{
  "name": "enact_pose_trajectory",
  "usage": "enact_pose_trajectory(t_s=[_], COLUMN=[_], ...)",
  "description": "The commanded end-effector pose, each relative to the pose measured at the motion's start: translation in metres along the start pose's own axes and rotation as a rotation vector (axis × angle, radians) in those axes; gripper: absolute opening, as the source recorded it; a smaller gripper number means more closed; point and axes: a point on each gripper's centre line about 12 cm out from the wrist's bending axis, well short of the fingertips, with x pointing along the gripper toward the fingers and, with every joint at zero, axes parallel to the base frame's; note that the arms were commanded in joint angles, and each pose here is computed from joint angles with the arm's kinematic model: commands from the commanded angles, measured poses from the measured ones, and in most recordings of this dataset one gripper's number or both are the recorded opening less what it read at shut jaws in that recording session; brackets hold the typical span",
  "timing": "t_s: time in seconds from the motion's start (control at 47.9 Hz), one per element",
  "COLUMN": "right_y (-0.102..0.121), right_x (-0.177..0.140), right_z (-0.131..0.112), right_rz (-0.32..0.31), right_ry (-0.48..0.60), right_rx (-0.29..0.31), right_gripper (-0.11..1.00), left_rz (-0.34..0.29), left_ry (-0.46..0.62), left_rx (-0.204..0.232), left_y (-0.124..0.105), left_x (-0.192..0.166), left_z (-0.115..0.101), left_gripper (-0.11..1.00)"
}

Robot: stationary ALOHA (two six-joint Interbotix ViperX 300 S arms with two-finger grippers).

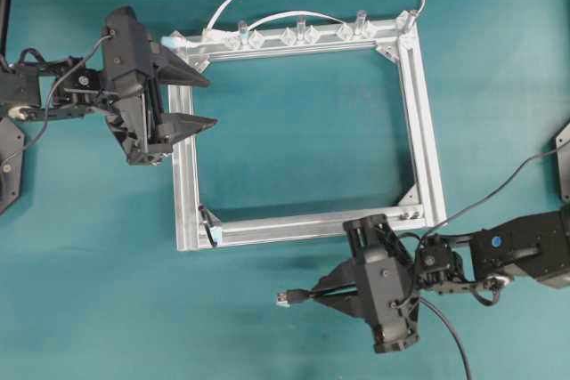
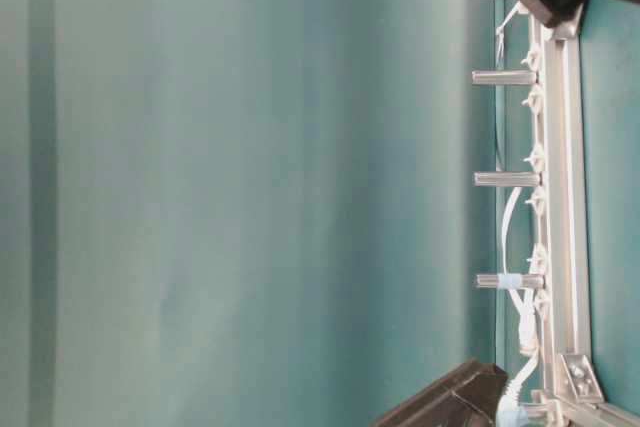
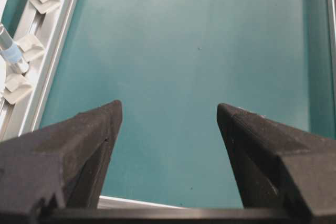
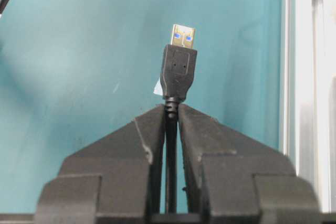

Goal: Insert the wire through the string loop located on the left side.
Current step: 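Lift the USB cable with the right gripper, plug pointing forward, then carry the plug leftward along the bottom frame bar toward the zip-tie loop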

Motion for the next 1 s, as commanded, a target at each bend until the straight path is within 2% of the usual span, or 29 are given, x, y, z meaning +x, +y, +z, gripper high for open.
enact_pose_trajectory(t_s=[0.0,0.313,0.522,0.982], right_y=[0.003,-0.005,-0.017,-0.062], right_x=[-0.006,-0.004,-0.003,-0.003], right_z=[0.018,0.019,0.020,0.029], right_rz=[0.011,-0.004,-0.021,-0.095], right_ry=[-0.050,-0.042,-0.029,-0.009], right_rx=[0.007,0.006,-0.011,-0.052], right_gripper=[0.10,0.10,0.10,0.10], left_rz=[-0.005,-0.005,-0.009,-0.134], left_ry=[-0.027,-0.027,-0.016,0.032], left_rx=[0.006,0.004,0.003,0.074], left_y=[-0.001,-0.001,-0.002,-0.035], left_x=[-0.002,-0.004,-0.019,-0.059], left_z=[0.007,0.007,0.004,-0.020], left_gripper=[0.75,0.75,0.75,0.75])
